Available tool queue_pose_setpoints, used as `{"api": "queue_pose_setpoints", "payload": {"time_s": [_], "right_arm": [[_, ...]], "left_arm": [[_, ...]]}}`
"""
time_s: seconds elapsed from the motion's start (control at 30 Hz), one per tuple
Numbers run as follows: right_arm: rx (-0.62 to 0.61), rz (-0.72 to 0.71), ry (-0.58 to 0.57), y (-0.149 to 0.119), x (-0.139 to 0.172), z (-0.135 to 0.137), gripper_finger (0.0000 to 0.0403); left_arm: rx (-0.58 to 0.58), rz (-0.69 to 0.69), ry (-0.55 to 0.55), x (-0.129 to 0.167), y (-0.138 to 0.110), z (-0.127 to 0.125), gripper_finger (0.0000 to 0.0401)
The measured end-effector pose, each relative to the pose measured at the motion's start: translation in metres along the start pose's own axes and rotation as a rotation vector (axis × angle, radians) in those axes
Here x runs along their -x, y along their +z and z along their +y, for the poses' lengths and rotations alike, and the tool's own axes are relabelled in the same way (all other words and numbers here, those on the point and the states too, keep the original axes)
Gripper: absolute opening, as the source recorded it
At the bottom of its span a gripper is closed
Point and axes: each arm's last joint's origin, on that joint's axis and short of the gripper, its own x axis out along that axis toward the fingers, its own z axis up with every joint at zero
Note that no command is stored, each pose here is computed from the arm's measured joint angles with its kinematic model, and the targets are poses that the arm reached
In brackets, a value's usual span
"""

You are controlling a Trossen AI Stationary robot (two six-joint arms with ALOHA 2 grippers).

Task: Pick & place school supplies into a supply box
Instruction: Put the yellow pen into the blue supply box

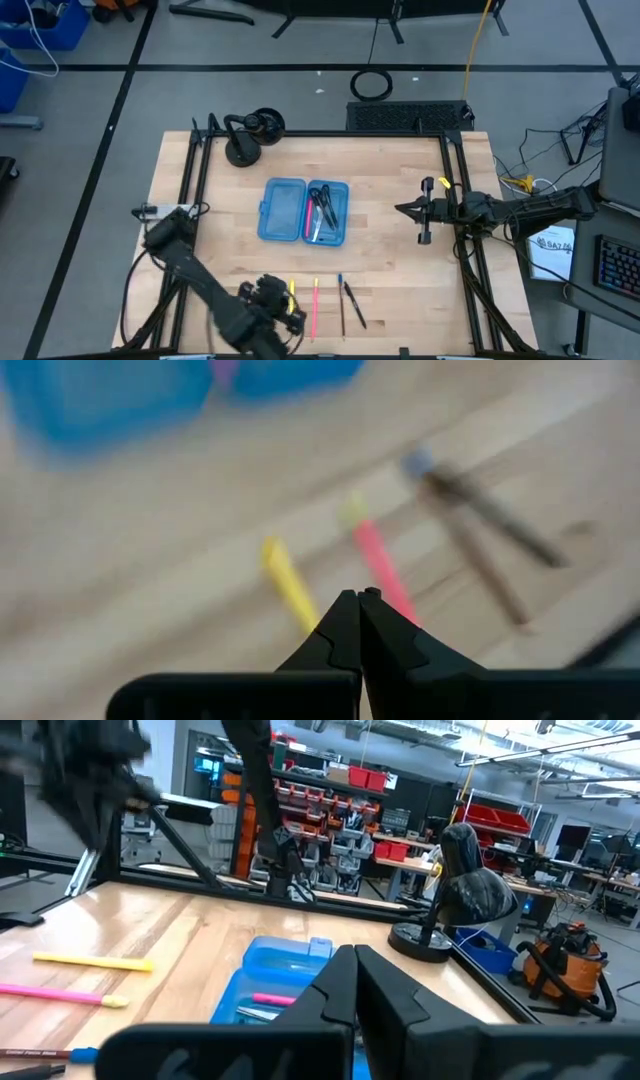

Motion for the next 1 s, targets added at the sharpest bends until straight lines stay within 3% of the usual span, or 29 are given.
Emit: {"api": "queue_pose_setpoints", "payload": {"time_s": [0.13, 0.27, 0.43, 0.53, 0.63, 0.83, 1.0], "right_arm": [[0.004, -0.007, -0.002, 0.001, 0.000, 0.000, 0.0000], [0.026, -0.007, -0.002, 0.001, 0.000, 0.000, 0.0000], [0.021, -0.007, -0.002, 0.001, 0.000, 0.000, 0.0000], [0.021, -0.007, -0.002, 0.001, 0.000, 0.000, 0.0000], [0.021, -0.002, 0.000, 0.000, 0.000, 0.000, 0.0000], [-0.003, 0.014, 0.003, -0.001, 0.000, 0.000, 0.0000], [-0.027, 0.015, 0.003, -0.001, 0.000, 0.000, 0.0000]], "left_arm": [[0.123, 0.208, 0.144, -0.033, -0.008, -0.010, 0.0005], [0.139, 0.273, 0.187, -0.057, -0.007, -0.018, 0.0009], [0.072, 0.340, 0.101, -0.068, -0.003, -0.030, 0.0022], [0.023, 0.327, 0.032, -0.072, -0.001, -0.035, 0.0054], [0.017, 0.321, 0.033, -0.073, -0.001, -0.035, 0.0098], [0.080, 0.306, 0.107, -0.074, -0.002, -0.028, 0.0185], [0.106, 0.383, 0.195, -0.095, -0.011, -0.014, 0.0205]]}}
